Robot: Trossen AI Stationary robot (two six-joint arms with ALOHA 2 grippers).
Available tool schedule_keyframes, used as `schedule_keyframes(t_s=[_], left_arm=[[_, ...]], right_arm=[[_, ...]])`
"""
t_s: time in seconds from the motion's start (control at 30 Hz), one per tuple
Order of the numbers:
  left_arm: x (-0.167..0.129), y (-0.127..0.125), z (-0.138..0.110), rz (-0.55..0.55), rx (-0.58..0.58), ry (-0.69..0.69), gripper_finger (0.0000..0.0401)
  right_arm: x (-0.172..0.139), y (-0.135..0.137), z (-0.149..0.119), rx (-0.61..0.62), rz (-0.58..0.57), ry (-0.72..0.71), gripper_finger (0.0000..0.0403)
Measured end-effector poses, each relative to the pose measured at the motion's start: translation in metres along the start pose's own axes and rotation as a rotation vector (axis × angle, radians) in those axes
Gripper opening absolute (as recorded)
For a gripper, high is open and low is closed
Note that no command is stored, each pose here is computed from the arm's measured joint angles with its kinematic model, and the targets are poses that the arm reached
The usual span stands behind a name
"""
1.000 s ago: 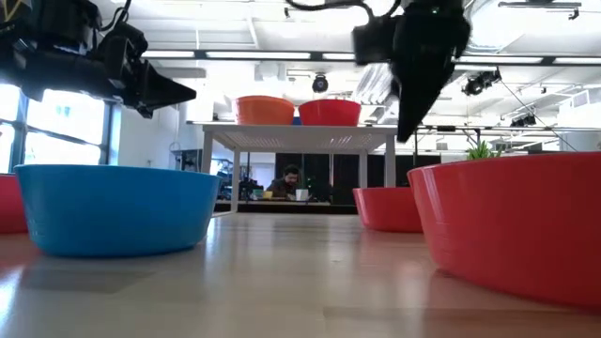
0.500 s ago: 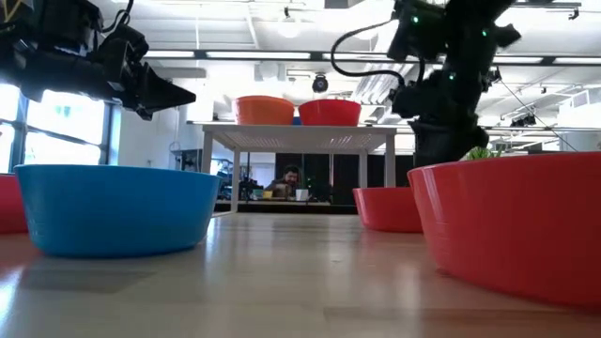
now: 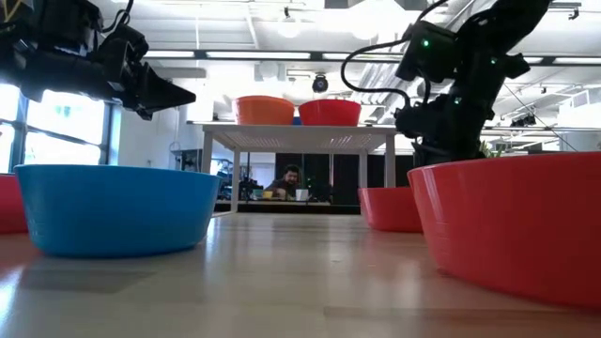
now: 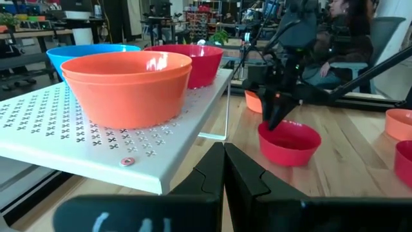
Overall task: Pick & Place Mini bowls
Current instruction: Stack the red bowl on the red bowl on the shelf
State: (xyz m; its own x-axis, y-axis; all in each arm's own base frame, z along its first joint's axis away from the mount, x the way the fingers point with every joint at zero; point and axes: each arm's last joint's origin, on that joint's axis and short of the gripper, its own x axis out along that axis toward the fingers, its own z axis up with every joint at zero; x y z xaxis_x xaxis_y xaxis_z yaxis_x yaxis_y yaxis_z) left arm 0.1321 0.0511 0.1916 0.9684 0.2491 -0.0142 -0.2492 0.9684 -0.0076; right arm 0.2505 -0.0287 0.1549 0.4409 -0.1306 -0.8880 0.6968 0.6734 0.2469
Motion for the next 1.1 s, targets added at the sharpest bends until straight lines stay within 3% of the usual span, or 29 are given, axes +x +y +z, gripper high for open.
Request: schedule_keyframes(t_s=[0.1, 0.3, 0.53, 0.7, 0.83, 0.93, 1.1], left_arm=[[0.000, 0.000, 0.000, 0.000, 0.000, 0.000, 0.0001], [0.000, 0.000, 0.000, 0.000, 0.000, 0.000, 0.0001], [0.000, 0.000, 0.000, 0.000, 0.000, 0.002, 0.0001], [0.000, 0.000, 0.000, 0.001, 0.000, 0.001, 0.0001], [0.000, 0.000, 0.000, 0.001, 0.000, -0.001, 0.0001], [0.000, 0.000, 0.000, 0.001, -0.001, 0.000, 0.0001], [0.000, 0.000, -0.001, 0.001, -0.004, 0.006, 0.0001]], right_arm=[[0.000, 0.002, 0.001, -0.014, 0.043, 0.010, 0.0012], [-0.014, 0.015, 0.013, -0.045, 0.142, 0.029, 0.0007], [-0.083, 0.044, 0.070, -0.062, 0.251, -0.061, 0.0010], [-0.149, 0.046, 0.127, -0.109, 0.154, -0.169, 0.0003], [-0.183, 0.030, 0.175, -0.134, 0.046, -0.238, 0.0004], [-0.186, 0.014, 0.207, -0.143, -0.013, -0.231, 0.0003], [-0.164, -0.008, 0.246, -0.143, -0.015, -0.151, 0.0004]])
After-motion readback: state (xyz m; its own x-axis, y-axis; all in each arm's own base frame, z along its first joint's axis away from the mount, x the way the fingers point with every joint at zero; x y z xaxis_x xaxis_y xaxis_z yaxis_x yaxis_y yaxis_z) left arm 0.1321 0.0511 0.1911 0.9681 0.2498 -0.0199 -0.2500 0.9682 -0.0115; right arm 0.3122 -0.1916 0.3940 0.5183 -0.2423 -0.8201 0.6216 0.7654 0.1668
